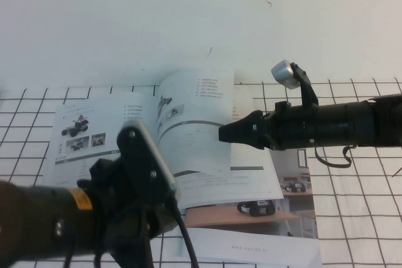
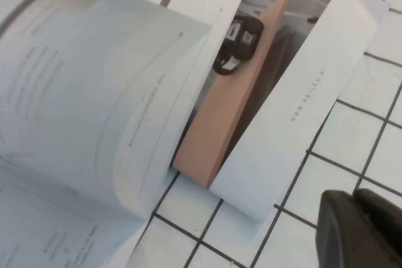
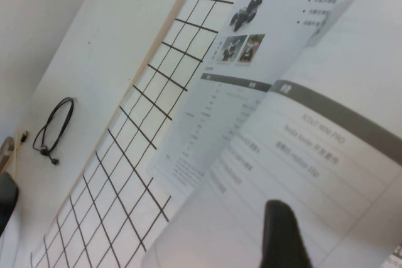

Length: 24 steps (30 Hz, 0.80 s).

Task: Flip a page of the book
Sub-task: Open the closed book

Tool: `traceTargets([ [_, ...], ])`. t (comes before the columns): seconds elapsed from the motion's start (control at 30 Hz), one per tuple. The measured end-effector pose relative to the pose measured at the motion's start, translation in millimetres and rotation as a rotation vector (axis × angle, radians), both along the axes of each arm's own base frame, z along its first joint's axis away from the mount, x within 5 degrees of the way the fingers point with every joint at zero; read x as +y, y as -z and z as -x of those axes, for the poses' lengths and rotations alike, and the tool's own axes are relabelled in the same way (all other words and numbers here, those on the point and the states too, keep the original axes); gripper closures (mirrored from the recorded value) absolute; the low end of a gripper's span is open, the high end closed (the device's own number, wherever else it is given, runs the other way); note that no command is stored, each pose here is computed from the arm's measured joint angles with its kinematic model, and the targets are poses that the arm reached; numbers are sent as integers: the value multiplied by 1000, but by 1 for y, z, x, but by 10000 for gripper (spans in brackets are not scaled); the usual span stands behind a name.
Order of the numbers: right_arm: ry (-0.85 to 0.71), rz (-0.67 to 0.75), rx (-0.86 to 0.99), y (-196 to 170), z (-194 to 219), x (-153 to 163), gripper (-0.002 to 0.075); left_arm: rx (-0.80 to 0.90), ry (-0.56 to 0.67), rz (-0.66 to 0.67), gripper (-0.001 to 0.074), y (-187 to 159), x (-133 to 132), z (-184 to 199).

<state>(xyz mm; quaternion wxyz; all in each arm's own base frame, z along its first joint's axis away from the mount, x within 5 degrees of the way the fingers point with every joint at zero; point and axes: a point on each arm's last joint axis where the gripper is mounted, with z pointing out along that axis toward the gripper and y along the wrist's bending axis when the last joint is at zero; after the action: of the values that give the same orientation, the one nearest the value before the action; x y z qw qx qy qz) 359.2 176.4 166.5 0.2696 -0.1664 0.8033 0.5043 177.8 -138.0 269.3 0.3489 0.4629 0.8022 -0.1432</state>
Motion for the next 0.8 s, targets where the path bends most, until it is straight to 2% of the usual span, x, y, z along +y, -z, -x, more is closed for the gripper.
traceTargets([
  [0.27, -2, -1, -2, 0, 0, 0, 330, -181, -38, 42, 737, 50, -18, 16],
  [0.37, -2, -1, -2, 0, 0, 0, 330, -241, -70, 47, 737, 60, -24, 7],
  [0.63, -12, -12, -3, -2, 1, 1, 330, -299, -119, -48, 737, 106, -37, -19],
  [0.8, -45, -49, -14, -7, 1, 3, 330, -345, -201, -52, 737, 120, -38, -30],
])
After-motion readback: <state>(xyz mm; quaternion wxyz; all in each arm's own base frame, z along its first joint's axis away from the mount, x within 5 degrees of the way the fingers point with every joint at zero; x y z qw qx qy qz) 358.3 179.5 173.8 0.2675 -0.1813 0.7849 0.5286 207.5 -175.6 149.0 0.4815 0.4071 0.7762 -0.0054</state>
